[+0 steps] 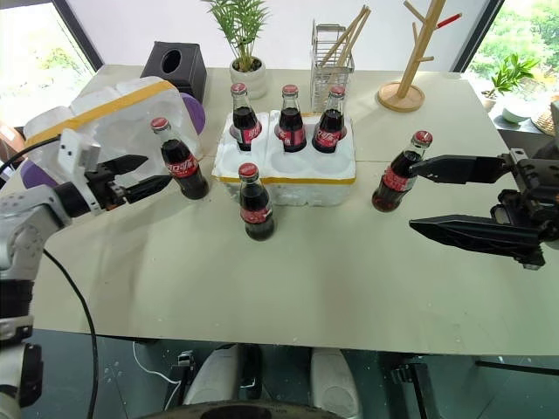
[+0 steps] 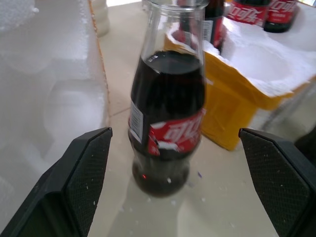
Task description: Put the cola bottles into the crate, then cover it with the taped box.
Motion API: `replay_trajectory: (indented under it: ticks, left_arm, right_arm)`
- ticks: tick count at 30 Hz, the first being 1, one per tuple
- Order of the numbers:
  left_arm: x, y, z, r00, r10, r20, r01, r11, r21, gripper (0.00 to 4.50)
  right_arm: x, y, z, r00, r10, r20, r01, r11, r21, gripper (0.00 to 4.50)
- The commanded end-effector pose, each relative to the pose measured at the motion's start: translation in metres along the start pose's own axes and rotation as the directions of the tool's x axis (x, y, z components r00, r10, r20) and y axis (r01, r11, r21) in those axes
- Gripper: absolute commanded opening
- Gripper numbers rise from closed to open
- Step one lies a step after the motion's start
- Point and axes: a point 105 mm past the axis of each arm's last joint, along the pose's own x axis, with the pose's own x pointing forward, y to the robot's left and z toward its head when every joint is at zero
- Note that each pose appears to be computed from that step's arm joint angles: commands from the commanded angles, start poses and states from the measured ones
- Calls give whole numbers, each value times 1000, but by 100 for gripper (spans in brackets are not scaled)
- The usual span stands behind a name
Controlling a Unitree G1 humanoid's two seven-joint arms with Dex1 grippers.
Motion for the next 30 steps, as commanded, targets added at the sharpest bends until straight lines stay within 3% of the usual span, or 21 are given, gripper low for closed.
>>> replay_trajectory:
  ticks: [1,8,13,19,23,26,30]
  left_arm:
    - [13,3,2,1000,-6,6,6,999,47,431]
    - [35,8,-8,1000,-7,17,7,999,33,431]
    - [37,10,-7,999,-3,50,2,1000,8,274]
    - [29,14,5,996,5,89,-3,1000,-26,275]
    - [7,-8,30,987,-120,109,122,992,-16,275]
    - [-11,-31,64,961,-242,137,245,969,-7,275]
    - [-9,-38,104,938,-291,191,286,957,53,275]
  right_arm:
    - [5,6,10,1000,14,18,-13,999,-50,450]
    - [14,1,16,998,5,60,-1,997,-74,450]
    - [17,-8,15,997,-14,81,17,999,-47,450]
    - [21,-21,16,994,-70,87,80,991,-112,450]
    - [21,-28,13,992,-94,78,103,988,-114,450]
    - [20,-33,10,991,-114,68,122,984,-126,450]
    - [19,-40,7,987,-143,73,152,980,-129,450]
